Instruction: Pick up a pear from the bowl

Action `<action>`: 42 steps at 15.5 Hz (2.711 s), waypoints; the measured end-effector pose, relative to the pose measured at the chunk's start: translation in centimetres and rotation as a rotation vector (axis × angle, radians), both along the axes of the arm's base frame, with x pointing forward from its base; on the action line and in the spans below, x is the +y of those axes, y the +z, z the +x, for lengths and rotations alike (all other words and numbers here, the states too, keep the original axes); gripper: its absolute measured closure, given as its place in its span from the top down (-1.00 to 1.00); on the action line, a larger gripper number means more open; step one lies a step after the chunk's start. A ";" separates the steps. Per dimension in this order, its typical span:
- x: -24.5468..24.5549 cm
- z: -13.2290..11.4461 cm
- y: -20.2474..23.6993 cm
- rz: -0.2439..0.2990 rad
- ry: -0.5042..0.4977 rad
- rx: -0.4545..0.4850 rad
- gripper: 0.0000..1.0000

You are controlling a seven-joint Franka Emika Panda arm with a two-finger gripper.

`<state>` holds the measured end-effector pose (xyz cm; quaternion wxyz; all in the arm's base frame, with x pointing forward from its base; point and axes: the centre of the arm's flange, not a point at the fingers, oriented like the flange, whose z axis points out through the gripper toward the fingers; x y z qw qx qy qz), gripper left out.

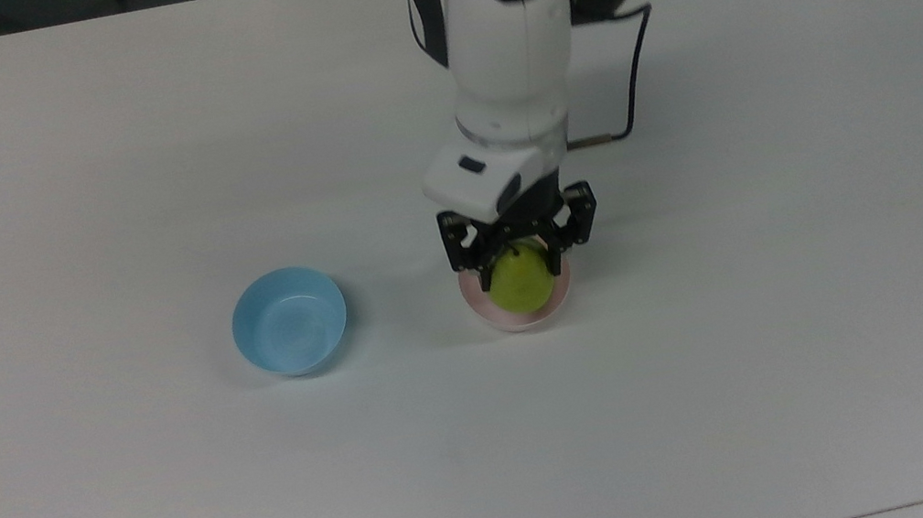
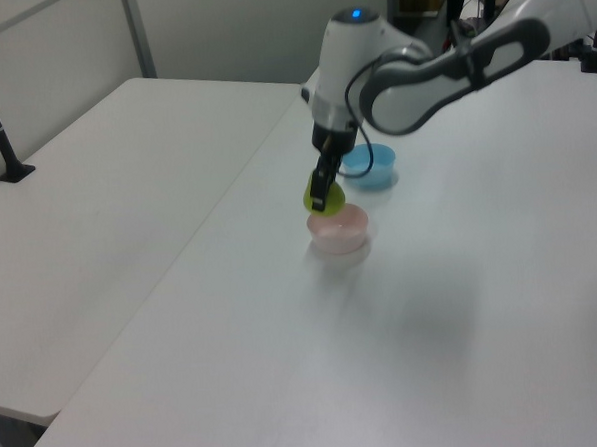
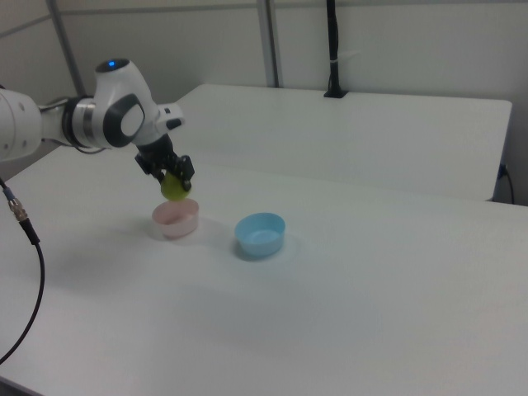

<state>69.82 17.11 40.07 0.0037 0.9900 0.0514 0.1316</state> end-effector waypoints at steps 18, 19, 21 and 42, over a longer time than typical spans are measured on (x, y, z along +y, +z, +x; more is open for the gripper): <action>-17.5 -11.1 -4.7 -0.085 0.181 0.510 0.41; -17.3 -10.9 -5.5 -0.097 0.189 0.515 0.41; -16.8 -10.5 -6.9 -0.128 0.204 0.513 0.41; -17.0 -11.3 13.3 -0.096 -0.158 0.308 1.00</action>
